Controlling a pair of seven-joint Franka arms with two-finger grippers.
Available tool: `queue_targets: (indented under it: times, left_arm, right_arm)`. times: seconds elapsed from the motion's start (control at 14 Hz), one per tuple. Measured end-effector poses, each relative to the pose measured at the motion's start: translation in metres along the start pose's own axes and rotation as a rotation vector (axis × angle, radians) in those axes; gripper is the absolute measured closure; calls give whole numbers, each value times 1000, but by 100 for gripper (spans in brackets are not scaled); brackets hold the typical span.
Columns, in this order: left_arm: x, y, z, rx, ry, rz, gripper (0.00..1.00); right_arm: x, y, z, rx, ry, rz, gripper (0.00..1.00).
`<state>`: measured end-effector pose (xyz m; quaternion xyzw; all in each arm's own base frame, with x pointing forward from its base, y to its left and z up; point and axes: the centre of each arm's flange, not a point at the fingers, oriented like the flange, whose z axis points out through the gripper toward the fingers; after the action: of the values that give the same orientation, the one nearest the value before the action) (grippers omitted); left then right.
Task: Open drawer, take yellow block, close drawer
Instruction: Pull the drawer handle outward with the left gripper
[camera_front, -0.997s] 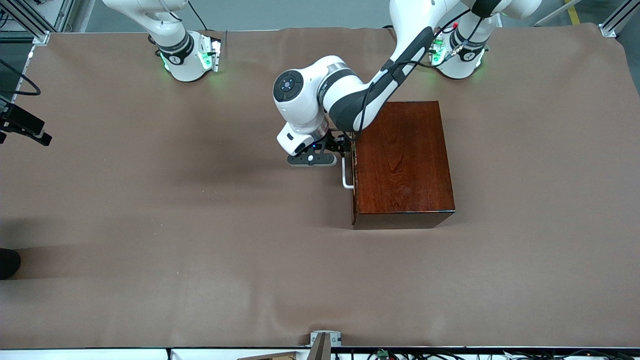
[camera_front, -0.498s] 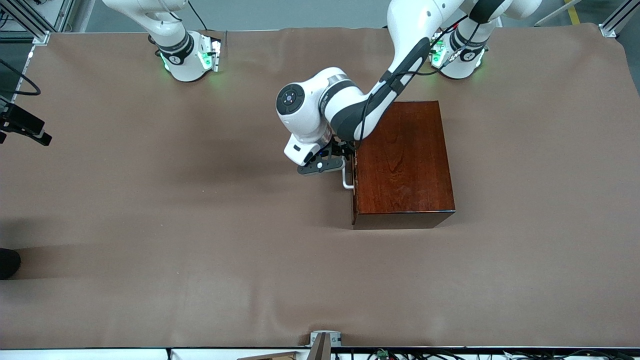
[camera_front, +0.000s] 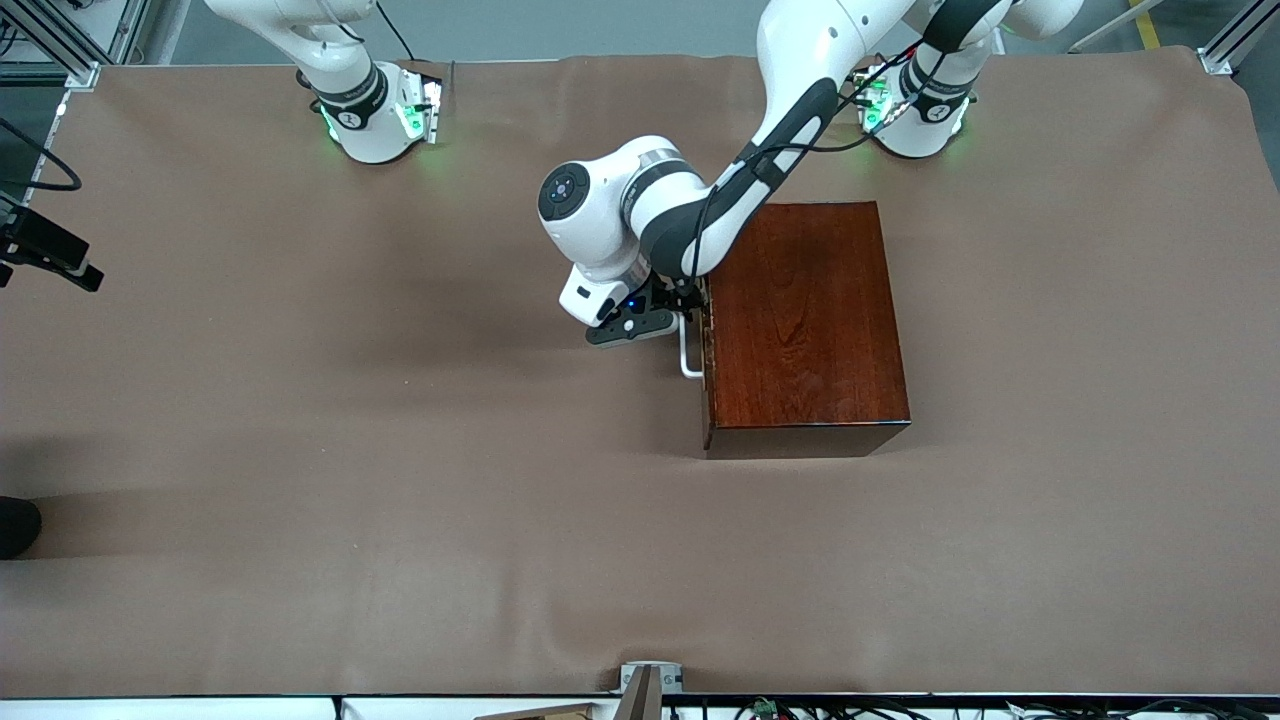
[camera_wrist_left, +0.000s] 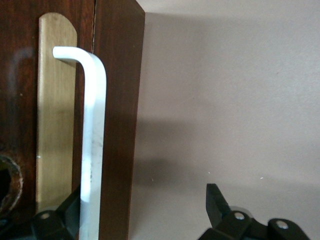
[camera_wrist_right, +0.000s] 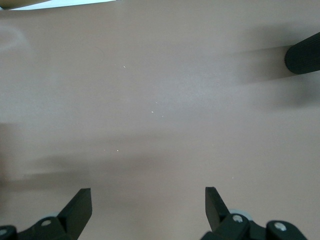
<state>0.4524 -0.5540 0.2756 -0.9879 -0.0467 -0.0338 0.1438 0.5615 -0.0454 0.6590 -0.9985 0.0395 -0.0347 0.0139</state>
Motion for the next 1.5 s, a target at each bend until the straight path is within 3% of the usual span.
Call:
queue_targets:
  times: [0.64, 1.21, 1.5]
  left_arm:
    - [-8, 32, -29, -228, 92, 31, 0]
    - [-11, 39, -31, -271, 111, 69, 0]
    - [-21, 55, -41, -364, 137, 95, 0]
  right_arm:
    - [0, 0, 0, 0, 0, 0, 0]
    - [0, 0, 0, 0, 0, 0, 0]
    - [0, 0, -1, 0, 1, 0, 0]
